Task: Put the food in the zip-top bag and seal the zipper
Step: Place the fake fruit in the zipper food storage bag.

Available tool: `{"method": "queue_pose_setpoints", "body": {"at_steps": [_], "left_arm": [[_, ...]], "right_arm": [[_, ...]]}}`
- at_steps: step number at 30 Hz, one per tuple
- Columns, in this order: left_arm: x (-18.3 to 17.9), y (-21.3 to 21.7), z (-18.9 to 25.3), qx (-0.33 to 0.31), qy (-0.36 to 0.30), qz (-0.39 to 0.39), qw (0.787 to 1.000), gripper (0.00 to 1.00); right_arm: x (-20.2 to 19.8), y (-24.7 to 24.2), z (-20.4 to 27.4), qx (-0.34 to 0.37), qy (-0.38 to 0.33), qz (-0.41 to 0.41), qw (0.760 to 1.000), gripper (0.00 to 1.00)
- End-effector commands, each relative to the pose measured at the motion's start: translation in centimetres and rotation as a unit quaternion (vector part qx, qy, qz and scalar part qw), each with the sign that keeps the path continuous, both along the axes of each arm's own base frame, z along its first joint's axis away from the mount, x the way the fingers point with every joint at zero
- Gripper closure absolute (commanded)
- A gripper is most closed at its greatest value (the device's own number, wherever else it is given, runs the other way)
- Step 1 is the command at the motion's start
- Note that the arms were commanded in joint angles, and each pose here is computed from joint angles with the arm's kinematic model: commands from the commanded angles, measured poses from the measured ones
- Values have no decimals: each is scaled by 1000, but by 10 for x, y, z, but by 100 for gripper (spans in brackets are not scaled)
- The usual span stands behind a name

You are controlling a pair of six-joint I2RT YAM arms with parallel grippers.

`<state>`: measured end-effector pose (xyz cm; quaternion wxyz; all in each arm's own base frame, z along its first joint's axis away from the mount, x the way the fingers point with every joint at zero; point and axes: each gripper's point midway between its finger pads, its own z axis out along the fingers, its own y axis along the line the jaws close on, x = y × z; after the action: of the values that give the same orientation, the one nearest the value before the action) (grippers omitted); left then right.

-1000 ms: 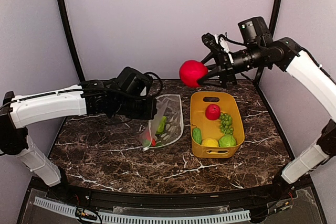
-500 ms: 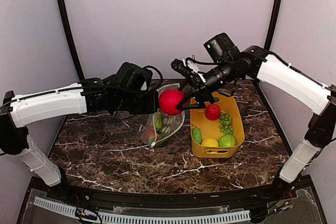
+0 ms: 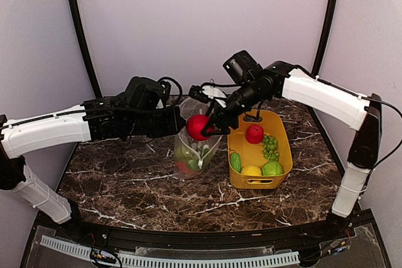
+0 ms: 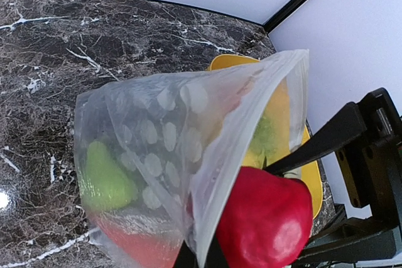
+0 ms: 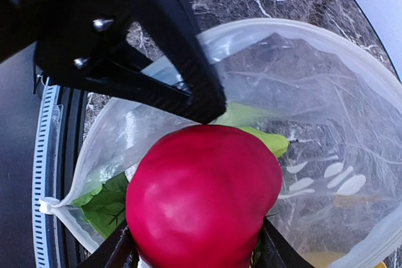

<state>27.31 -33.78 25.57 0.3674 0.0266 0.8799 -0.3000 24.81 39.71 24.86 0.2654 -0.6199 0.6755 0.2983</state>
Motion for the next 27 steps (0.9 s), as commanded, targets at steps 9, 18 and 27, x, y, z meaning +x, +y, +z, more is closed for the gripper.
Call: {"method": "queue_pose_setpoints", "body": {"at_steps": [9,18,27], "left_arm": [[-3,5,-4,-15,-1,7,1000,99],[0,11,-1,12,-13,7,1000,99],[4,42,5,121,-54,4,991,99]], "right_arm": [[20,7,50,30,-59,-46,997,18],[18,-45,68,24,-125,-80,989,14],[55,-137,63,17,-157,-200,967,1]]}}
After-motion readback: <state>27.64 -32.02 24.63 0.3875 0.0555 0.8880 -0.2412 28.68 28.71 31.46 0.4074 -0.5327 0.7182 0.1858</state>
